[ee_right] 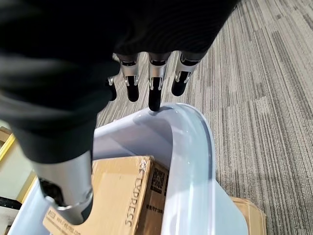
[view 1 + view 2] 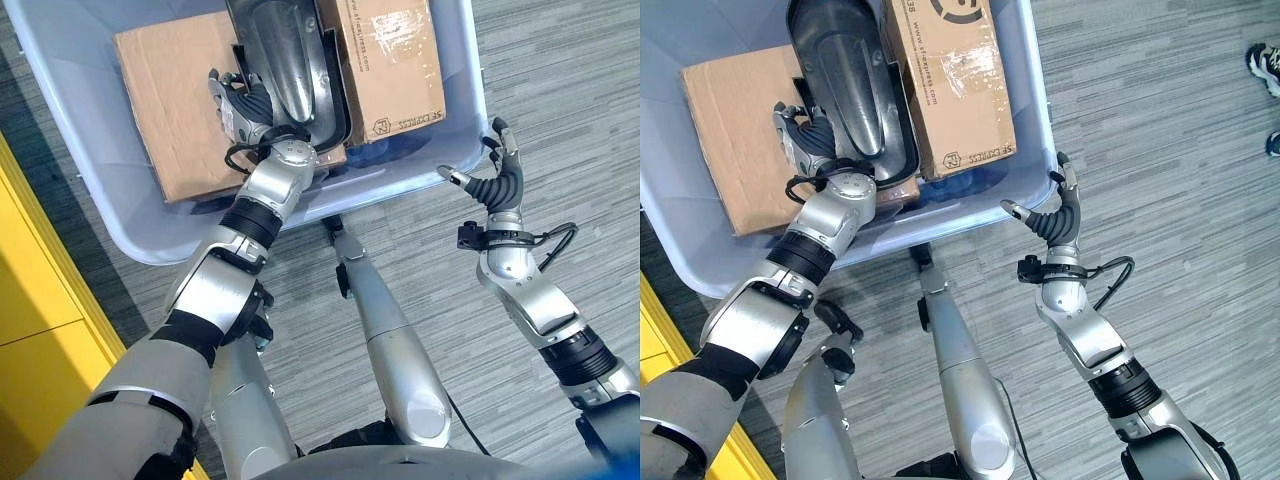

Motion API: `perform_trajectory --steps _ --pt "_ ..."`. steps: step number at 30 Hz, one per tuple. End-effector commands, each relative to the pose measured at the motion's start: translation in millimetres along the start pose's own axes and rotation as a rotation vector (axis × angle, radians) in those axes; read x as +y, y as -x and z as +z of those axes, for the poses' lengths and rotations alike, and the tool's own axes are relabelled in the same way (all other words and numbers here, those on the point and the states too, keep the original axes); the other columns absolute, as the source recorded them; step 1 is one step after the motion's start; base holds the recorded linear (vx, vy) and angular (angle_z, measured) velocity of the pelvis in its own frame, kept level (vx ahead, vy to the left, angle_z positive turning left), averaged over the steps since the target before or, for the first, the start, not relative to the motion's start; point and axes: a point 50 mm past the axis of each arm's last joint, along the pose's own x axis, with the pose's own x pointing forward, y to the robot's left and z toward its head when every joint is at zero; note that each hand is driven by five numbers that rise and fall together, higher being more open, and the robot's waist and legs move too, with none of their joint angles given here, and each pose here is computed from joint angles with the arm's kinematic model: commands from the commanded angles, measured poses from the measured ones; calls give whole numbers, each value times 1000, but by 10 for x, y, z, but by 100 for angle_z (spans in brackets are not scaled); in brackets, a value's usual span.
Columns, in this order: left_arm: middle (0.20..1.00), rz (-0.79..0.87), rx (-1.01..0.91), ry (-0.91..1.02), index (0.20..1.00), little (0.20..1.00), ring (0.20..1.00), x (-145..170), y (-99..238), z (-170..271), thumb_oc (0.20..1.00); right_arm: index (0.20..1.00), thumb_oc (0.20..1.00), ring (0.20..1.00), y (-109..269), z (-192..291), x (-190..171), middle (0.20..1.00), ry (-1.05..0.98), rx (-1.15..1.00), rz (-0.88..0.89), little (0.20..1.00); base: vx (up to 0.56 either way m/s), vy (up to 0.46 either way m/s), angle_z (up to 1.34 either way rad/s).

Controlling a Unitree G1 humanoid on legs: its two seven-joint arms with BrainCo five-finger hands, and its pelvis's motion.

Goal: Move parts from the plastic box to the shelf.

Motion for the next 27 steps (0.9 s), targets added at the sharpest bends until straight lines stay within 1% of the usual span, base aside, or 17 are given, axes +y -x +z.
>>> perform_trajectory --steps 1,3,7,8,9,10,15,19,20,27 --pt "200 60 394 -145 200 200 200 118 87 -870 200 1000 1000 1000 -27 92 32 1000 -89 -22 -31 1000 -13 -78 0" --pt "200 63 388 -149 200 200 200 123 64 -847 200 1000 1000 1000 -28 100 44 1000 -93 -23 -29 1000 -14 -60 -1" --pt "200 36 369 -82 200 200 200 100 49 -800 200 1000 1000 1000 -21 100 68 1000 -107 -13 -24 1000 -6 -19 0" --pt "200 40 318 -76 200 200 200 105 33 -756 200 1000 1000 1000 -14 97 72 1000 -105 -14 -17 1000 -7 36 1" --pt "200 56 199 -73 200 200 200 116 7 -626 200 1000 1000 1000 7 92 69 1000 -105 -19 -6 1000 -12 84 2" --pt "200 70 123 -58 200 200 200 136 -18 -516 200 1000 1000 1000 20 85 65 1000 -101 -25 -3 1000 -12 97 3" --pt "200 164 -68 -37 200 200 200 263 -92 -255 200 1000 1000 1000 70 57 19 1000 -72 -49 5 1000 -3 123 4" --pt "200 215 -121 -9 200 200 200 375 -189 -151 200 1000 1000 1000 98 41 -11 1000 -49 -62 22 1000 31 138 11" --pt "200 252 -147 14 200 200 200 460 -248 -104 200 1000 1000 1000 126 40 -23 1000 -38 -76 37 1000 40 148 13" --pt "200 363 -192 42 200 200 200 666 -378 -31 200 1000 1000 1000 142 86 -26 1000 -24 -102 80 1000 39 125 4"
